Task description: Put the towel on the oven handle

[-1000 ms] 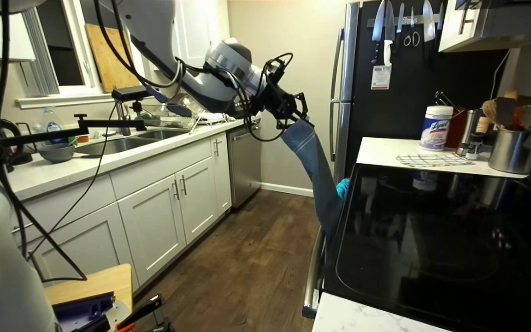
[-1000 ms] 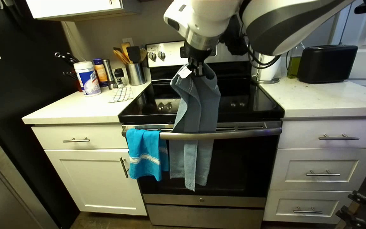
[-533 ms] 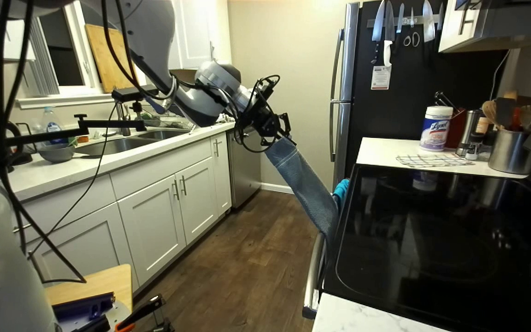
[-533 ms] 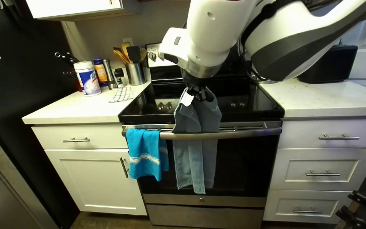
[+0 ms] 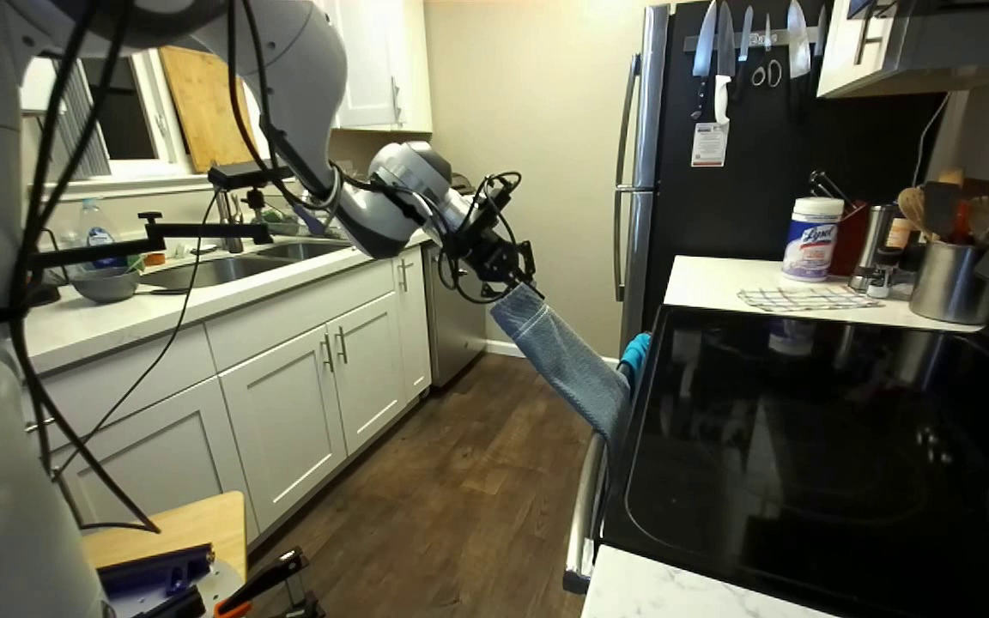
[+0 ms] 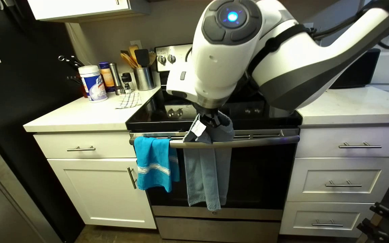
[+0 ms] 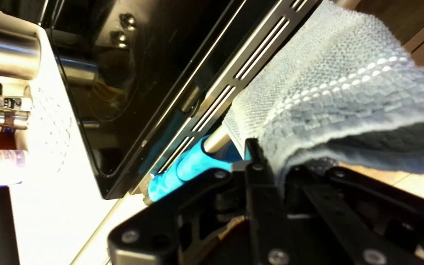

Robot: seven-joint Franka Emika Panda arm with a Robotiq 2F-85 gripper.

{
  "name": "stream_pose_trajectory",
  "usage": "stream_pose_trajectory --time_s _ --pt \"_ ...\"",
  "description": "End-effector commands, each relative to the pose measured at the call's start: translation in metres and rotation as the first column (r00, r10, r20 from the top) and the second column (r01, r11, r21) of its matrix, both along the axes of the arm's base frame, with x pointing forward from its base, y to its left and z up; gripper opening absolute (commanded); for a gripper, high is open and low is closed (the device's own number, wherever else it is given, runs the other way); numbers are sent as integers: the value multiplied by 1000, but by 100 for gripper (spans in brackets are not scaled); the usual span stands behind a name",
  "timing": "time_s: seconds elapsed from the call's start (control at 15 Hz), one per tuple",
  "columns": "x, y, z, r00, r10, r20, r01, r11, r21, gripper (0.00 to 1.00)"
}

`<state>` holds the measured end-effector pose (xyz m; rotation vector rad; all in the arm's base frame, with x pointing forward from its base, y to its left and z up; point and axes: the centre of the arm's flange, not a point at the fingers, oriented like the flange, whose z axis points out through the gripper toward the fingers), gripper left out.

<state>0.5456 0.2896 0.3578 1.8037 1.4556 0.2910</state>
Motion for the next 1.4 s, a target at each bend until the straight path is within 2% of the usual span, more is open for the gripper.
stream_pose_trajectory --time_s 0.0,0.33,0.93,1.13,1.33 --pt "6 20 -23 996 45 -76 -50 996 -73 1" --pt "1 50 -41 986 110 -126 -124 986 -109 1" --pt "-18 113 -39 956 190 -222 -202 979 -30 1" --pt "-24 130 -52 945 204 -256 -223 973 -49 1" --pt "-14 134 -77 937 202 -286 -232 970 -76 1"
